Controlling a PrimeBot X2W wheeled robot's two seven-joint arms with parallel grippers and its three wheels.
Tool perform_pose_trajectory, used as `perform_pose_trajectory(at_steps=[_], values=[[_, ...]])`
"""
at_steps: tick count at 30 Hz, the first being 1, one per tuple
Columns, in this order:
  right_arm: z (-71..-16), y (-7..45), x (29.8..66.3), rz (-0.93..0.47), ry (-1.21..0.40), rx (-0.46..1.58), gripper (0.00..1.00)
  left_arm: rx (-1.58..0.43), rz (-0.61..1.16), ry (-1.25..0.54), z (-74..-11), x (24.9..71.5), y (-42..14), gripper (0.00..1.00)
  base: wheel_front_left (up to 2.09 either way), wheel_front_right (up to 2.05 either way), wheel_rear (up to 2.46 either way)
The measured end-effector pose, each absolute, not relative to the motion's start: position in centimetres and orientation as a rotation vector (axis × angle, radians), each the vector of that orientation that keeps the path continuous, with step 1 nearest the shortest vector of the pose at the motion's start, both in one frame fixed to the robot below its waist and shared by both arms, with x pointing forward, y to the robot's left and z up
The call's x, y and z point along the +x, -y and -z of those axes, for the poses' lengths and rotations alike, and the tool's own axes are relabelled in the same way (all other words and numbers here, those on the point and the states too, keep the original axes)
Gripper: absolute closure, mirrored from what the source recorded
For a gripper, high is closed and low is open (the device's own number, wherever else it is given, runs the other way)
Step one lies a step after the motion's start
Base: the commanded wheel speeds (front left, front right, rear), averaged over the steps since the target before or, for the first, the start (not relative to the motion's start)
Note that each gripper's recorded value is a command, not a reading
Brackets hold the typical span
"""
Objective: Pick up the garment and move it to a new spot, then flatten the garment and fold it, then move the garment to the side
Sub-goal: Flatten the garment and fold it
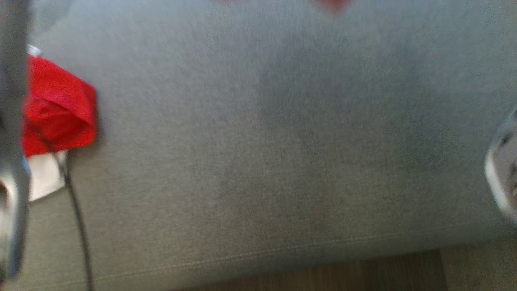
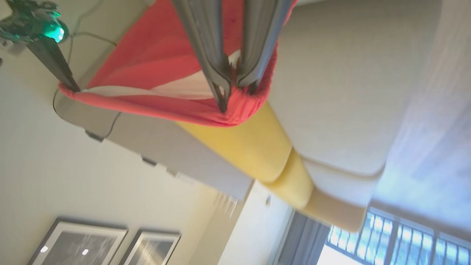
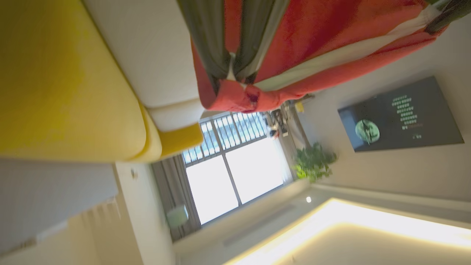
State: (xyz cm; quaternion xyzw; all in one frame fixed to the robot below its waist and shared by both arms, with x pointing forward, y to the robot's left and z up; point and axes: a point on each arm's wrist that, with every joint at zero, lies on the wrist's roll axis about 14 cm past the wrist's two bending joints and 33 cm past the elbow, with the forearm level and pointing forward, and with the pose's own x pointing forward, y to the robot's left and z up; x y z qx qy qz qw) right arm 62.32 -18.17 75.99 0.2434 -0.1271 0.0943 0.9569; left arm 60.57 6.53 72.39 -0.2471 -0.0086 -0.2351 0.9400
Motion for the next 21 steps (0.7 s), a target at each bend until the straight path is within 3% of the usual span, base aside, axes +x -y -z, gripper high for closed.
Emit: perform_pose_trajectory(at_steps=[3, 6, 9, 10, 11, 16, 21], values=[[-79.3, 18.7, 64.3, -0.163, 0.461, 0.47, 1.0, -0.453, 0.483, 0.249, -76.6, 63.6, -6.3, 1.0, 0.0, 0.0, 0.0], [-74.9, 18.3, 67.1, -0.135, 0.431, 0.461, 1.0, -0.444, 0.468, 0.327, -75.4, 66.1, -6.2, 1.0, 0.0, 0.0, 0.0], [-65.2, 18.0, 69.3, -0.09, 0.226, 0.477, 1.0, -0.405, 0.478, 0.228, -68.4, 68.0, -5.1, 1.0, 0.0, 0.0, 0.0], [-65.2, 18.0, 69.3, -0.09, 0.226, 0.477, 1.0, -0.405, 0.478, 0.228, -68.4, 68.0, -5.1, 1.0, 0.0, 0.0, 0.0], [-61.5, 17.9, 69.4, -0.075, 0.14, 0.482, 1.0, -0.385, 0.484, 0.162, -65.3, 68.3, -4.6, 1.0, 0.0, 0.0, 0.0], [-45.8, 16.4, 66.4, -0.033, -0.329, 0.503, 1.0, -0.207, 0.496, -0.176, -50.2, 65.6, -3.7, 1.0, 0.0, 0.0, 0.0], [-40.6, 15.1, 63.7, -0.046, -0.553, 0.465, 1.0, -0.111, 0.504, -0.371, -42.3, 61.8, -4.5, 1.0, 0.0, 0.0, 0.0]])
